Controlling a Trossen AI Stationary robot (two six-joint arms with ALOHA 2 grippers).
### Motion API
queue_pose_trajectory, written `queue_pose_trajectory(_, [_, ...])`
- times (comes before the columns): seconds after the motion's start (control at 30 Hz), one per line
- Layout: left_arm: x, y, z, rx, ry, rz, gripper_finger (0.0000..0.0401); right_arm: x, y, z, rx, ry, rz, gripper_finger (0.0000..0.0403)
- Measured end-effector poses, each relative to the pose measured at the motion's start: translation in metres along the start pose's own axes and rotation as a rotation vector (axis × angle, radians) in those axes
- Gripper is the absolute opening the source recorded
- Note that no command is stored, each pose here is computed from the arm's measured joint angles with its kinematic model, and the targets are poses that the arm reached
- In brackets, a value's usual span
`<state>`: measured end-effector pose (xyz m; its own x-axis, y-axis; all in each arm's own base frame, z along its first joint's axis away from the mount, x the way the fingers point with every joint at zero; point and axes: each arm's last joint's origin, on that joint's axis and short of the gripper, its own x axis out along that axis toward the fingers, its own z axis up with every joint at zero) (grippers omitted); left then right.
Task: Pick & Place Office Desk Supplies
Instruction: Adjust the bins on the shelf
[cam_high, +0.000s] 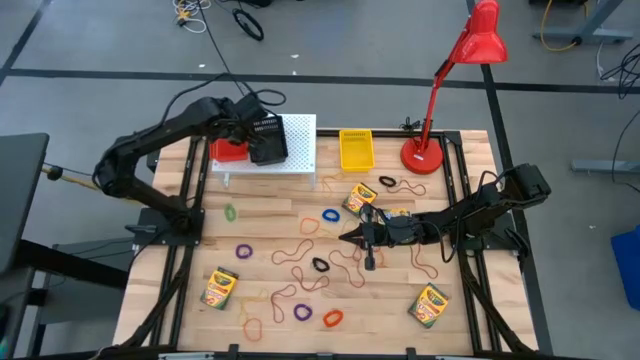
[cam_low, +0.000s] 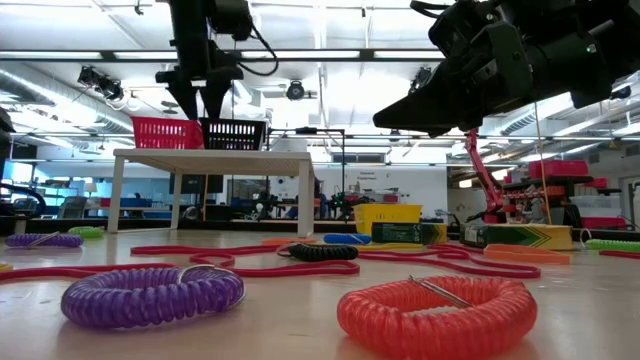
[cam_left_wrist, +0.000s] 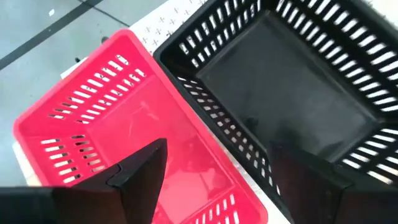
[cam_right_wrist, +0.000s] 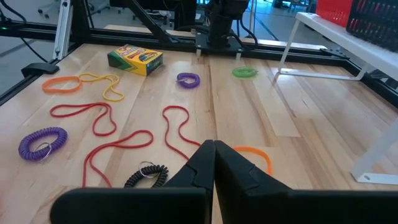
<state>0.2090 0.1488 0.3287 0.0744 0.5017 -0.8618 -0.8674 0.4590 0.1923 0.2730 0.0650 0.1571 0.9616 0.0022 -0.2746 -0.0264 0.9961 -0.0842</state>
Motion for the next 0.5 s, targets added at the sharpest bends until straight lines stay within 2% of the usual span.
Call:
queue_pose_trajectory(0.3, [0.019,-0.010,0.004,0.053,0.055,0.023,0.0249,0.000,0.000,0.000,0.000,0.000,-0.001,0.0011])
queue_pose_trajectory(0.5, [0.019,-0.010,0.003,0.062,0.073,-0.001,0.0194,0.000,0.000,0.000,0.000,0.000,-0.001,0.0011])
